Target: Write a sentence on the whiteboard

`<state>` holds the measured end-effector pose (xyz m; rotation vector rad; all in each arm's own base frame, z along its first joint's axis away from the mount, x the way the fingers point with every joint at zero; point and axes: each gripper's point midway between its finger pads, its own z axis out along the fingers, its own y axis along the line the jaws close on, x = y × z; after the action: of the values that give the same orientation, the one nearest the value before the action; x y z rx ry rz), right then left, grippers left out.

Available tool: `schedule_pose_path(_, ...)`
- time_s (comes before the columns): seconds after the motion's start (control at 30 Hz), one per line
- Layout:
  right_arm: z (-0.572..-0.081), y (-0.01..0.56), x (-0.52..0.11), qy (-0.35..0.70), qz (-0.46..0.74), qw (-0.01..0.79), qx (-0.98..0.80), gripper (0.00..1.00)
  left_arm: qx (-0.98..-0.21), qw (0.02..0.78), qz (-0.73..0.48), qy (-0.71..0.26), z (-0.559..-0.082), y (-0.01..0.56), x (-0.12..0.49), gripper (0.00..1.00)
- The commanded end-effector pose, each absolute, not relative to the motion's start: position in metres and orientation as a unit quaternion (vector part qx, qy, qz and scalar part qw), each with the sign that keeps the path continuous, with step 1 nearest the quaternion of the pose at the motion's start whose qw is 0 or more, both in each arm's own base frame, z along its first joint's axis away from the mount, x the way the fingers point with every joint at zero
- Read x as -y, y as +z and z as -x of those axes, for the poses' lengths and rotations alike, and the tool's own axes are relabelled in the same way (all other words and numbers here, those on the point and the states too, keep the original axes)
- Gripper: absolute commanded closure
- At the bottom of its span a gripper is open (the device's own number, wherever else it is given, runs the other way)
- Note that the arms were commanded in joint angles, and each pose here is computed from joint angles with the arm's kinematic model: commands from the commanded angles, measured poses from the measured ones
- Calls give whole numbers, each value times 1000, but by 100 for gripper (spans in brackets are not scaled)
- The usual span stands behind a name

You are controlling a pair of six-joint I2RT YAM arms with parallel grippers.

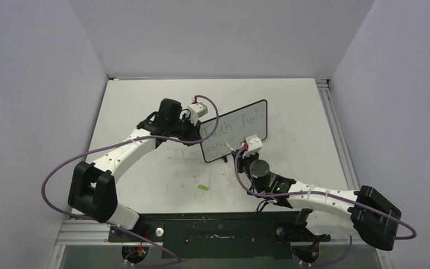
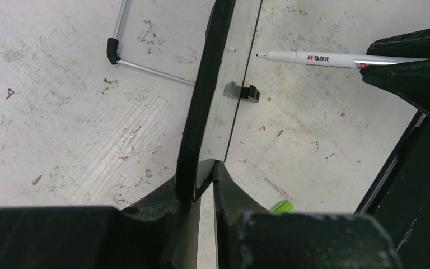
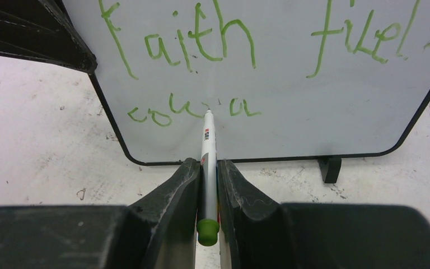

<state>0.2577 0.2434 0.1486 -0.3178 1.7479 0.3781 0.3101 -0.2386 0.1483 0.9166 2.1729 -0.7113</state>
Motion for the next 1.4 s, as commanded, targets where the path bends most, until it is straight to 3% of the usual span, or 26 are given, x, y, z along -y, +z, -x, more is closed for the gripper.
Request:
schedule_pose_path(0.0, -261, 158, -248, 176, 122, 628, -748, 95, -829, 342, -365, -250, -313, 153, 233, 100)
schedule_pose_path(1.37, -268, 151, -252, 161, 124, 629, -750, 95, -829, 342, -365, -250, -313, 153, 233, 100)
